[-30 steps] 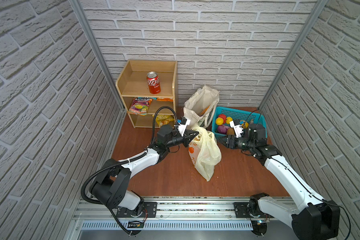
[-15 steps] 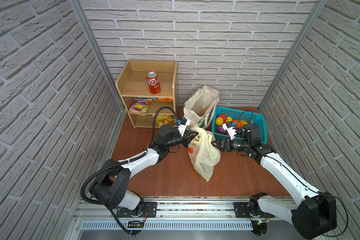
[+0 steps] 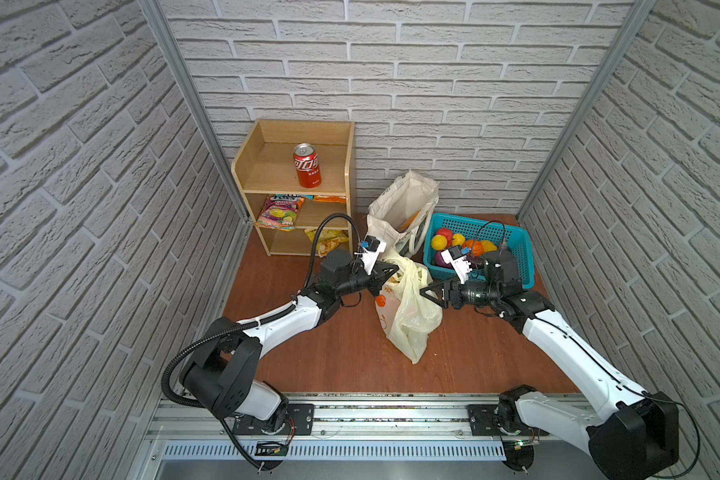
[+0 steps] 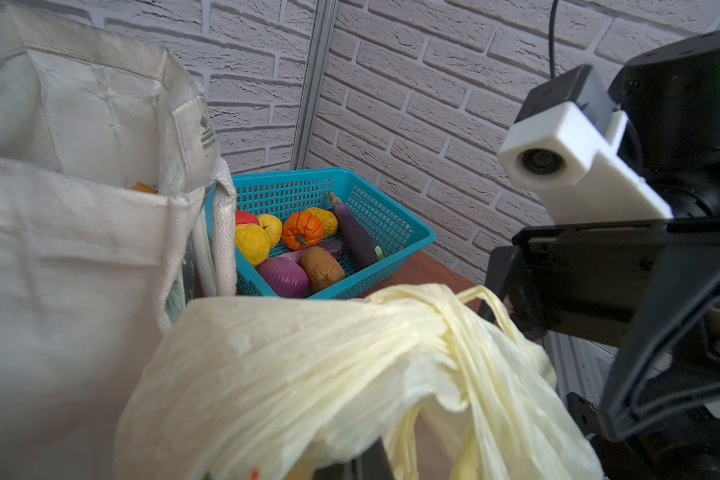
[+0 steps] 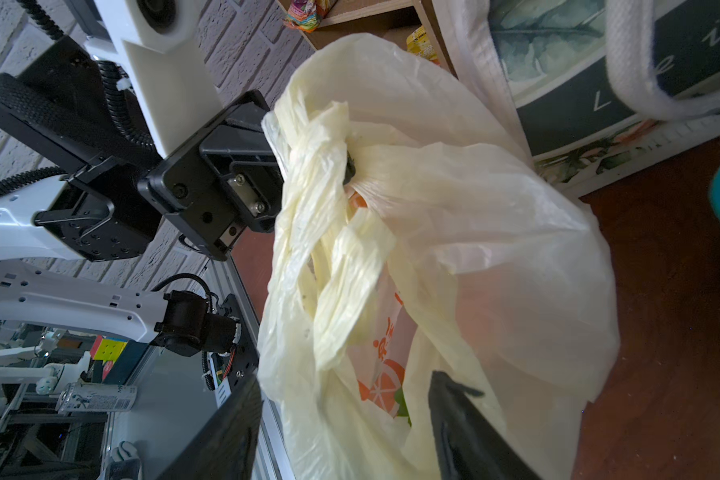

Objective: Place the mixed food into the grocery bags and tie them
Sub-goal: 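Move the right gripper back to the bag top and grasp the handle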

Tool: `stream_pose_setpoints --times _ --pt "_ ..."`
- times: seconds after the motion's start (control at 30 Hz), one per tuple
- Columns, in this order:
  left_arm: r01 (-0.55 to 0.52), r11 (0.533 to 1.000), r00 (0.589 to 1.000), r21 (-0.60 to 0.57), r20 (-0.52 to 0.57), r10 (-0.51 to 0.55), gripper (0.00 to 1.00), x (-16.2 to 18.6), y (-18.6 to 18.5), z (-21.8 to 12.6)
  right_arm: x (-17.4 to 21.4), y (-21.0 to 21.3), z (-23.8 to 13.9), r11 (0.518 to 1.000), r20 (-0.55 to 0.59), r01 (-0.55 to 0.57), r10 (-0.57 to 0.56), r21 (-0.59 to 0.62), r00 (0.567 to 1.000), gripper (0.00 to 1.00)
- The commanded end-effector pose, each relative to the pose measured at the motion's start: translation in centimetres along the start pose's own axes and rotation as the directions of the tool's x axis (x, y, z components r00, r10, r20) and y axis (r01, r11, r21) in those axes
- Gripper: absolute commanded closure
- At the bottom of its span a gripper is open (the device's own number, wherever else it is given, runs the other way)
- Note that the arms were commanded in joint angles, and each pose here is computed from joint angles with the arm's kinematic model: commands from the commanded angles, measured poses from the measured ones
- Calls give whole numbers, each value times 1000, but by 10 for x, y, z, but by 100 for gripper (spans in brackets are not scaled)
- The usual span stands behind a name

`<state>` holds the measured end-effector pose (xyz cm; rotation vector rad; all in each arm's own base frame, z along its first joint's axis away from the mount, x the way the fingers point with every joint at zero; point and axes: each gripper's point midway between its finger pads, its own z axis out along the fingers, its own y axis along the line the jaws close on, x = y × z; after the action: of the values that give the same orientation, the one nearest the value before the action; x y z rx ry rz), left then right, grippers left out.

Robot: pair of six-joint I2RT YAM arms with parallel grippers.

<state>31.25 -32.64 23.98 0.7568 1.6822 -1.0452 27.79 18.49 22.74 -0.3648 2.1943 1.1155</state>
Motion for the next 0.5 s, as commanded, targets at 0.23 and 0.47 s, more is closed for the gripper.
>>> stream_pose_setpoints --times 0.23,0.47 --pt "-47 999 999 -2 21 47 100 -8 -1 1 -25 -34 -21 992 190 -89 70 95 979 39" --pt "-53 999 998 1 20 53 100 -8 -2 3 -9 -18 -6 998 104 -69 68 5 992 38"
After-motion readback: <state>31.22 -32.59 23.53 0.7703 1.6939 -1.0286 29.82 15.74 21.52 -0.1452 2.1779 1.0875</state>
